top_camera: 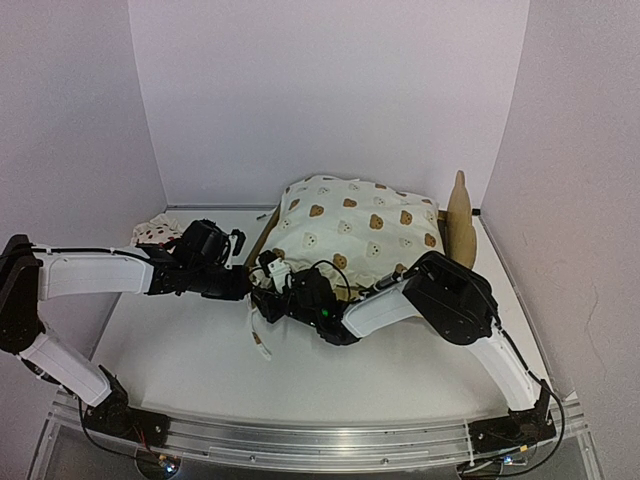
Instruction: Set up the pet bed
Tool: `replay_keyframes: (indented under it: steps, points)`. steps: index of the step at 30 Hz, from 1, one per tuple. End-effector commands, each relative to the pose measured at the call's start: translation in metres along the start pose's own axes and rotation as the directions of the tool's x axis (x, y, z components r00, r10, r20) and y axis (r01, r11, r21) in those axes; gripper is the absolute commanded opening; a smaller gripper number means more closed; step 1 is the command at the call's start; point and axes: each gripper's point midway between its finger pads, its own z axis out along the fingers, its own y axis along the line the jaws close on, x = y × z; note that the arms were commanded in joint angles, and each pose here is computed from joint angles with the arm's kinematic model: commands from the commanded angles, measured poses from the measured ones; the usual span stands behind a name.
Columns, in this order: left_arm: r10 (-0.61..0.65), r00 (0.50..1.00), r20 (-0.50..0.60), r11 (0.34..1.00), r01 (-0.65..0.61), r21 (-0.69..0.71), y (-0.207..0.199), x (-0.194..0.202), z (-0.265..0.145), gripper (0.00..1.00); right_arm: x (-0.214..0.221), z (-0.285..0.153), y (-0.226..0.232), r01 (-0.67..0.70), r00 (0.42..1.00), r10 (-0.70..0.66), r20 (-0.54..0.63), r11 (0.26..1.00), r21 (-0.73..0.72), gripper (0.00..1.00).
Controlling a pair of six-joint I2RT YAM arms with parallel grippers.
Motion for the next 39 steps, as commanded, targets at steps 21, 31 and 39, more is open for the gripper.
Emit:
replay_keyframes:
  steps: [21, 31, 39]
  points:
    - [0.001, 0.999, 0.042, 0.999, -0.004, 0.053, -0.018, -0.025, -0.013, 0.0, -0.02, 0.009, -0.028, -0.166, 0.975, 0.155, 0.156, 0.984, 0.063, 0.21]
    - [0.0, 0.999, 0.04, 0.999, -0.002, 0.046, -0.016, -0.023, -0.017, 0.02, -0.021, 0.006, -0.028, -0.175, 0.974, 0.164, 0.154, 0.983, 0.062, 0.0]
    - [-0.01, 1.0, 0.03, 0.997, 0.012, -0.072, 0.009, -0.012, -0.032, 0.56, -0.02, -0.012, -0.031, -0.205, 0.972, 0.194, 0.132, 0.976, 0.078, 0.0]
